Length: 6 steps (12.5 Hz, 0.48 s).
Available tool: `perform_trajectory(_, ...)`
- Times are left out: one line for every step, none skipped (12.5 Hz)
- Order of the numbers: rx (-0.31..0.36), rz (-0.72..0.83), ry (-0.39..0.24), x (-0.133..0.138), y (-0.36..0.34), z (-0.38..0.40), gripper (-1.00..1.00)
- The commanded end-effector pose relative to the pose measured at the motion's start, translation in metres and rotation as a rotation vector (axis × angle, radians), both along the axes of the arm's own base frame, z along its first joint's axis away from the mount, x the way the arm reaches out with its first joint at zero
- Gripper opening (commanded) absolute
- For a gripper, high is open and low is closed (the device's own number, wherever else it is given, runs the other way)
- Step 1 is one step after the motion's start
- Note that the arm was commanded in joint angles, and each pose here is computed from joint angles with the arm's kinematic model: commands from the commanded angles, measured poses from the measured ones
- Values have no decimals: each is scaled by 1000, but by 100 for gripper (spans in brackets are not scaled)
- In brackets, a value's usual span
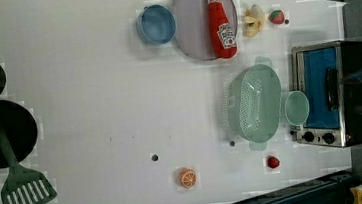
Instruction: Drag strainer left to right.
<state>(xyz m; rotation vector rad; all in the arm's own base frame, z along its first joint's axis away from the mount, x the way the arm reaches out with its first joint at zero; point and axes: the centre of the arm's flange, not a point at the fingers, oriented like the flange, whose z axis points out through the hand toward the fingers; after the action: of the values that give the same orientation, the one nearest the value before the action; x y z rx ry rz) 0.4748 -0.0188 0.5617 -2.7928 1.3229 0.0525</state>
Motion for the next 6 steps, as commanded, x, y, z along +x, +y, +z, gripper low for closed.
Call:
perform_trajectory(-34,38,32,-24,-27,29,100)
perform_trajectory(-55,39,17,-25,-30,37,100)
perform_trajectory(-74,41,14,-25,-32,38,100)
perform_trajectory(-75,42,16,-26,-31,38,100)
perform_trajectory(-75,45,18,-26,-30,38,100)
perform_trajectory(-75,45,18,-26,-30,38,100)
